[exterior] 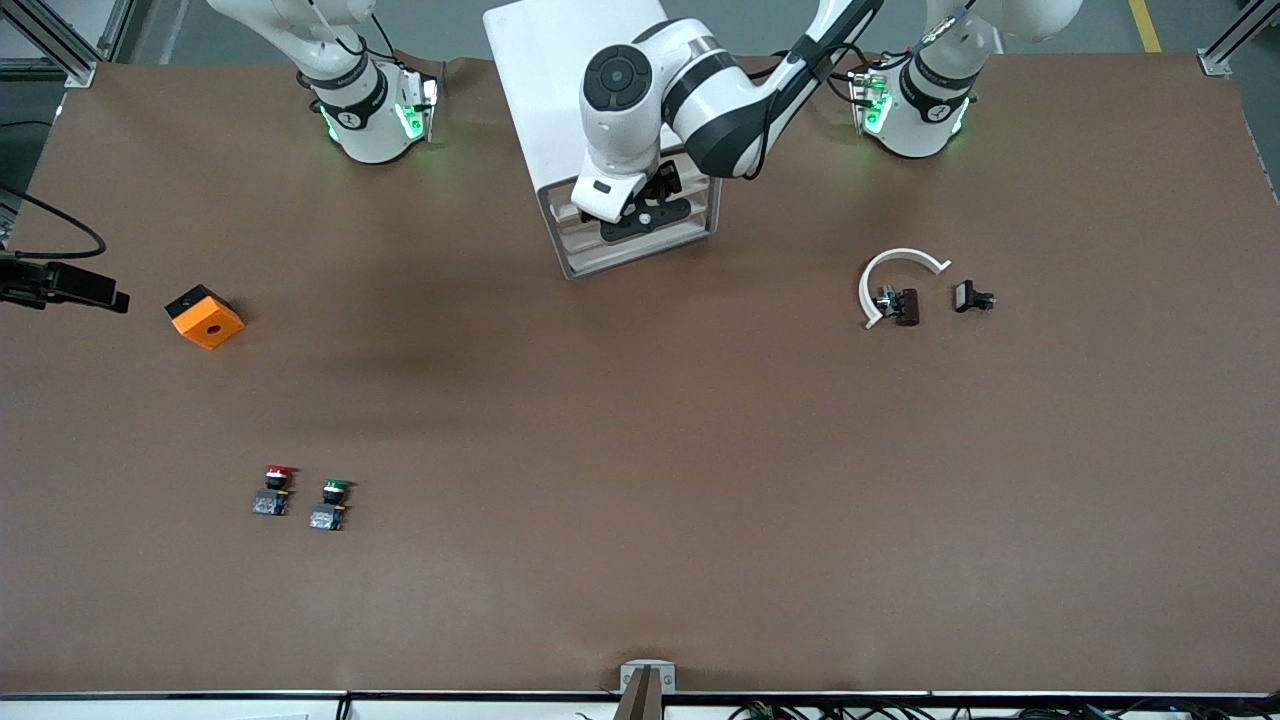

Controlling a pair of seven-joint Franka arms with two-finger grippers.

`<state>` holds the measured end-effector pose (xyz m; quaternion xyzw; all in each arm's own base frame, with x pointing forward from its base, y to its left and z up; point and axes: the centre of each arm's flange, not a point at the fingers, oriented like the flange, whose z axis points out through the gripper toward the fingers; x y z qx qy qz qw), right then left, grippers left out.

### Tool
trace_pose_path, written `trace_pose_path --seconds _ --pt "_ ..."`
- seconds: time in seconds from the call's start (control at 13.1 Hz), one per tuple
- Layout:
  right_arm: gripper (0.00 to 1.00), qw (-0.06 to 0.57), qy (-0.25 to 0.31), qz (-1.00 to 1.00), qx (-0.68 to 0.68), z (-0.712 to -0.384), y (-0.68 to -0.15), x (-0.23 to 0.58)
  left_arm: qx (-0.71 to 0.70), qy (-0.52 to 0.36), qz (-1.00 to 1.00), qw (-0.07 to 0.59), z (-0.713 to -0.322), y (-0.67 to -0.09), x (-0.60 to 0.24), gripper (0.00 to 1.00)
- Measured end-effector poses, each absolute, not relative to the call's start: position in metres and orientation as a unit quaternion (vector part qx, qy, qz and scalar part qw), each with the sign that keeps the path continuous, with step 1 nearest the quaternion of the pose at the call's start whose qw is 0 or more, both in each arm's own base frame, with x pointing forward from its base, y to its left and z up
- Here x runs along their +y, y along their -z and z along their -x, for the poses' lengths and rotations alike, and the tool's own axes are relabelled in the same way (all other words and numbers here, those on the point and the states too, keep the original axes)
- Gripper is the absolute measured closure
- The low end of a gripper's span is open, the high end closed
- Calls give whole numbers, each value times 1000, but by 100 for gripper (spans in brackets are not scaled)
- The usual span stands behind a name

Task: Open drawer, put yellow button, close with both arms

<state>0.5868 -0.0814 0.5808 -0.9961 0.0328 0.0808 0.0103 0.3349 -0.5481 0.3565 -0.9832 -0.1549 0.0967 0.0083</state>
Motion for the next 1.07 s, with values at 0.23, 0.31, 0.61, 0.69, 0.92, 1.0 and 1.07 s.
trace_pose_path --seconds 0.23,0.31,0.61,0.69,0.92,1.0,1.07 --pt "0 9 -78 996 34 -586 -584 -83 -165 -117 979 4 -332 -355 -549 0" --pt "0 9 -72 997 36 -586 -590 -85 -170 -130 977 1 -330 -355 -550 0" --pt "0 12 -47 997 55 -580 -615 -107 -179 -145 973 -5 -331 -354 -549 0" --pt "0 12 -46 997 56 -578 -617 -108 -179 -147 973 -5 -332 -353 -549 0" --pt "0 13 -44 998 52 -575 -623 -103 -194 -148 970 -13 -344 -355 -544 0" --pt "0 13 -43 998 50 -573 -627 -100 -203 -141 969 -18 -360 -359 -536 0" --pt "0 13 -41 998 48 -569 -633 -98 -213 -127 968 -21 -380 -365 -525 0"
